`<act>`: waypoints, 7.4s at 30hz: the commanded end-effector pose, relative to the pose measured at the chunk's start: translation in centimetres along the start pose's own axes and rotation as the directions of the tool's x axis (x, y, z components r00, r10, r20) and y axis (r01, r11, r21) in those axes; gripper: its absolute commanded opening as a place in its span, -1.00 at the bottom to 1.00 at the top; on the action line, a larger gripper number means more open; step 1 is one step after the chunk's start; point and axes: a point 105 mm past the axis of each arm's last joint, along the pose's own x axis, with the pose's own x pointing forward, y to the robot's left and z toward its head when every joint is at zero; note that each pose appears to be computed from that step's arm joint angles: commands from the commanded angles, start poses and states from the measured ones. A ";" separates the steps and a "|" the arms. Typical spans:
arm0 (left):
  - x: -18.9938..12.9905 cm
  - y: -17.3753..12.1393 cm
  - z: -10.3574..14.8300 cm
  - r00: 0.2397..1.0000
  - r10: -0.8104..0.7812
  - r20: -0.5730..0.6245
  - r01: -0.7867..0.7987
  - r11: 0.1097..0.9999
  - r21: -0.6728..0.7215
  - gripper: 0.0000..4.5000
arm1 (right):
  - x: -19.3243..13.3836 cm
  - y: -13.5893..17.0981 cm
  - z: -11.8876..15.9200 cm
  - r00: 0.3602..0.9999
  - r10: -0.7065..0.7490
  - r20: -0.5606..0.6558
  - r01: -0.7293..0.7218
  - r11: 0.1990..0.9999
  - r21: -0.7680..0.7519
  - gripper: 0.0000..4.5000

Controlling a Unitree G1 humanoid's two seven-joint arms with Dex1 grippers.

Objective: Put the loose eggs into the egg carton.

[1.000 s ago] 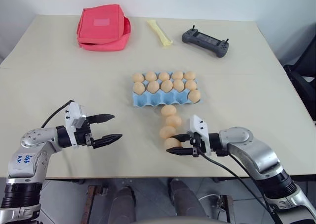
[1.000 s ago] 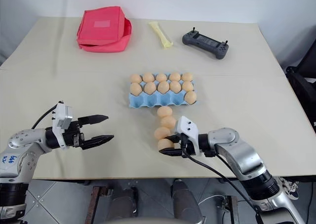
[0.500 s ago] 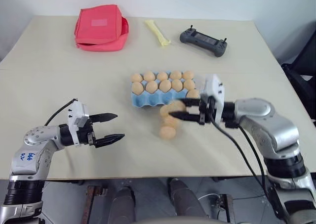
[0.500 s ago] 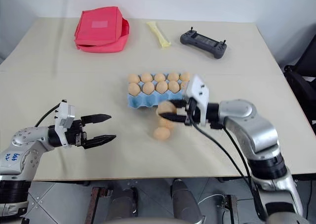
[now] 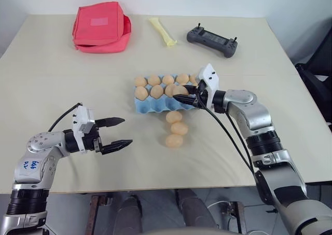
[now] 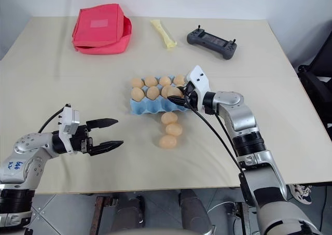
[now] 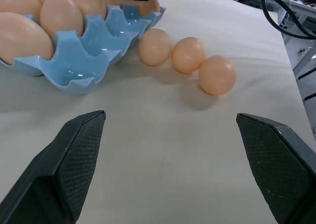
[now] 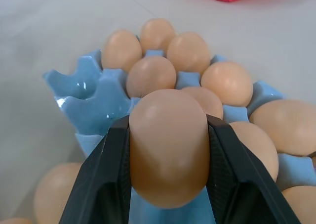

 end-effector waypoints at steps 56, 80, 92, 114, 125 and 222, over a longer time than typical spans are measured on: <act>-0.7 1.1 0.6 0.999 -0.027 0.020 0.025 0.996 0.088 1.00 | -12.7 10.1 -4.7 0.918 0.288 -0.272 -0.280 0.958 0.068 0.99; -2.5 -1.8 0.9 0.999 -0.037 0.024 0.034 0.995 0.094 1.00 | -4.6 11.2 -3.6 0.898 0.422 -0.128 -0.418 0.907 0.053 0.99; -2.4 -1.6 0.4 0.999 -0.028 0.037 0.023 0.992 0.122 1.00 | -3.9 11.2 -3.2 0.907 0.405 -0.111 -0.400 0.914 0.065 0.99; 3.8 -2.7 1.8 1.000 -0.028 -0.002 0.028 0.995 0.100 1.00 | -10.0 7.9 -1.8 0.946 0.262 -0.190 -0.262 0.965 0.025 0.99; 8.3 -4.7 -0.9 0.994 -0.030 -0.105 0.037 0.998 0.059 1.00 | -11.9 7.1 -2.7 0.955 0.203 -0.218 -0.198 0.979 0.044 0.99; 7.2 1.2 5.1 0.987 0.066 0.144 -0.077 0.995 0.071 1.00 | -14.9 4.6 -1.8 0.990 -0.014 -0.139 0.020 0.999 0.044 1.00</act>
